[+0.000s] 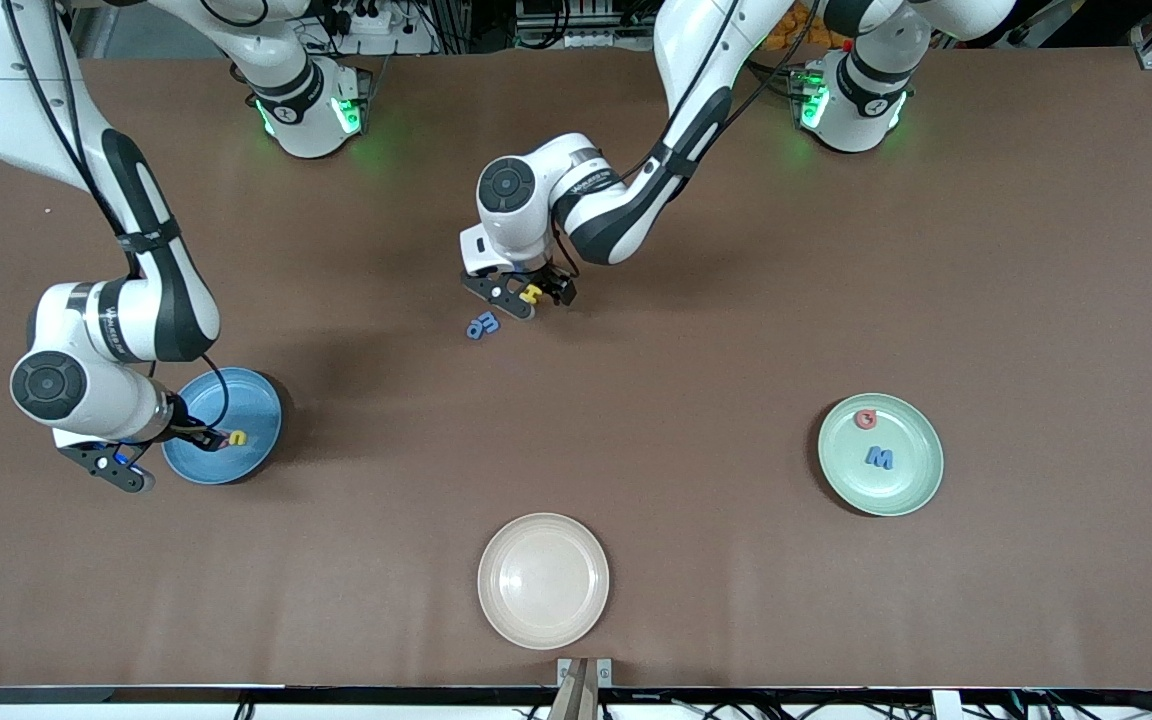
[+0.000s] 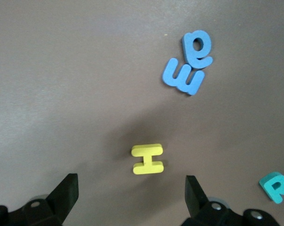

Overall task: Sort upper and lower case letters into plates
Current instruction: 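Place the m on the blue plate while the left gripper grasps the H, then place the yellow H on the green plate while the right gripper reaches the e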

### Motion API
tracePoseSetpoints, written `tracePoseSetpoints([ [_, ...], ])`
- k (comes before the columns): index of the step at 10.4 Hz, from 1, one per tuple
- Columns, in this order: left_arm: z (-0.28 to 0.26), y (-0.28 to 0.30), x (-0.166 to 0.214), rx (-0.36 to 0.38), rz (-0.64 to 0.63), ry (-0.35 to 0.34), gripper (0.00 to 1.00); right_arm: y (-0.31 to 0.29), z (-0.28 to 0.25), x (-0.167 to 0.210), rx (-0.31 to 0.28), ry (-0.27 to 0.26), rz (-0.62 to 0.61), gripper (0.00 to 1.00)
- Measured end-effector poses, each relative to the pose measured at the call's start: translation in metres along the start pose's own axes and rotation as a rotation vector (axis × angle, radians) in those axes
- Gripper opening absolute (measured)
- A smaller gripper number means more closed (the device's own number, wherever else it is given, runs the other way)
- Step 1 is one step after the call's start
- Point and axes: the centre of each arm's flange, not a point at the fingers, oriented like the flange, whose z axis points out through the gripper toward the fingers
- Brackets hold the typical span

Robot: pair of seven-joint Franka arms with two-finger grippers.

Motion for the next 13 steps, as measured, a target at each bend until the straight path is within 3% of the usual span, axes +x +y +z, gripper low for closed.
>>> tracePoseSetpoints([
  [1, 0.005, 0.003, 0.001, -0.001, -0.002, 0.002, 1.0, 0.0, 0.0, 0.0, 0.0, 0.0, 0.0, 0.94],
  [2, 0.009, 0.006, 0.001, -0.004, -0.003, 0.01, 1.0, -0.002, 0.0, -0.001, 0.005, -0.003, 0.0, 1.0],
  [5, 0.021, 0.009, 0.002, -0.007, -0.003, 0.018, 1.0, -0.035, -0.005, -0.021, 0.045, -0.037, 0.056, 1.0],
  [7, 0.029, 0.016, 0.0, -0.014, 0.006, 0.033, 1.0, -0.073, -0.012, -0.044, 0.044, -0.031, 0.102, 1.0],
  [10, 0.037, 0.023, -0.003, -0.013, 0.017, 0.039, 0.92, -0.093, -0.016, -0.059, 0.044, -0.027, 0.13, 1.0],
  [13, 0.039, 0.021, -0.002, -0.002, 0.02, 0.045, 0.53, -0.107, -0.019, -0.069, 0.045, -0.025, 0.157, 1.0],
])
